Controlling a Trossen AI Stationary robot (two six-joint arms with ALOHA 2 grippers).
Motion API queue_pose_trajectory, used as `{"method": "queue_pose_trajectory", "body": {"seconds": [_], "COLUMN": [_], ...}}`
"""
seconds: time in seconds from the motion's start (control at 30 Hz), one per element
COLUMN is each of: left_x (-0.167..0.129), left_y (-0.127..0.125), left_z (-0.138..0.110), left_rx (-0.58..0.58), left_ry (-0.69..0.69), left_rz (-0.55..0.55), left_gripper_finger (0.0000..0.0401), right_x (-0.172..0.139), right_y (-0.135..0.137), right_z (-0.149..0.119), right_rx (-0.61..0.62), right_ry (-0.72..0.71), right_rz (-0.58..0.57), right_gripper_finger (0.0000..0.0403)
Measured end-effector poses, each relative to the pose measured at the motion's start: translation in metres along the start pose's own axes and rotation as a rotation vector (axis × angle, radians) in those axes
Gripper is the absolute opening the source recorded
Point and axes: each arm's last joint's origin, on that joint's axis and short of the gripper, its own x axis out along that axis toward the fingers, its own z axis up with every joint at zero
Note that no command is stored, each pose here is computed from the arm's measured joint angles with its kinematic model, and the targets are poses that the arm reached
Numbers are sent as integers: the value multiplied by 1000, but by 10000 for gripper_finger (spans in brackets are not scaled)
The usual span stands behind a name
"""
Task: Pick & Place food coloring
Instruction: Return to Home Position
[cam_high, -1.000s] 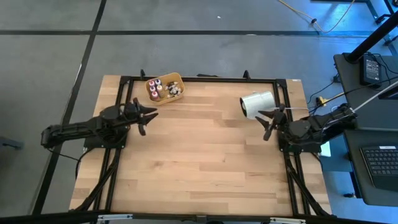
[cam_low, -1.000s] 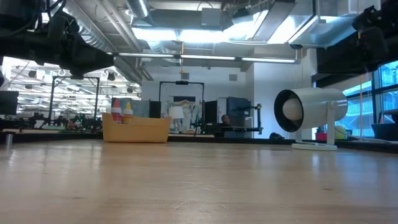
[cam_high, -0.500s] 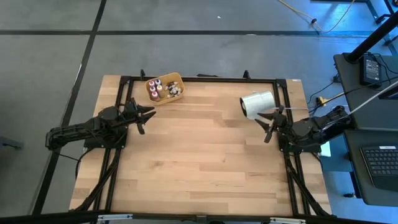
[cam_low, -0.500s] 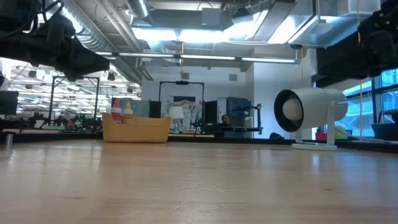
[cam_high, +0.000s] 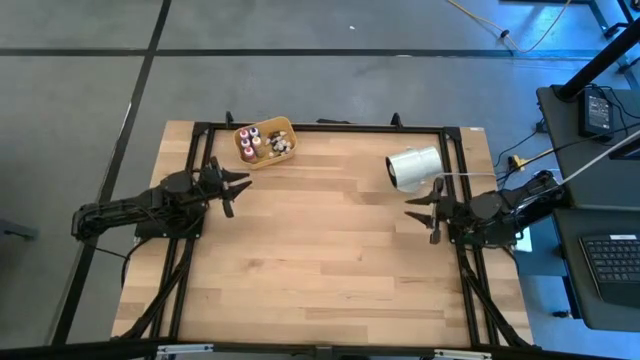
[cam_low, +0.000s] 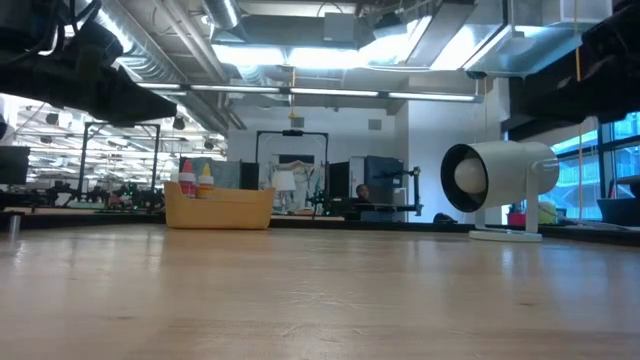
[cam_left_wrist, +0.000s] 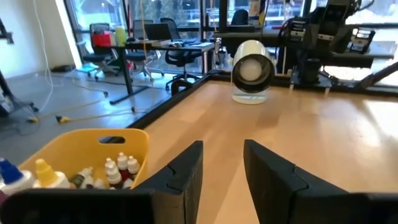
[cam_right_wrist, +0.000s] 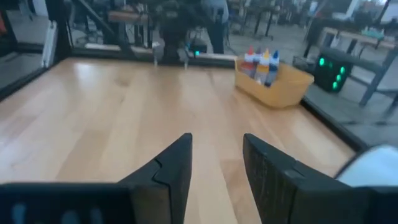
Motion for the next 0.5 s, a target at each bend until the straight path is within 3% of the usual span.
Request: {"method": "queue_pose_trajectory", "body": {"seconds": [0.5], "left_x": [0], "left_y": [0], "left_z": [0], "left_rx": [40], "left_ry": [-1], "left_rz": [1], "left_gripper_finger": [110], "right_x": [0], "right_y": [0], "right_z": [-1], "right_rx": [141], "right_ry": [6], "right_rz": [-12], "right_gripper_finger": [145]}}
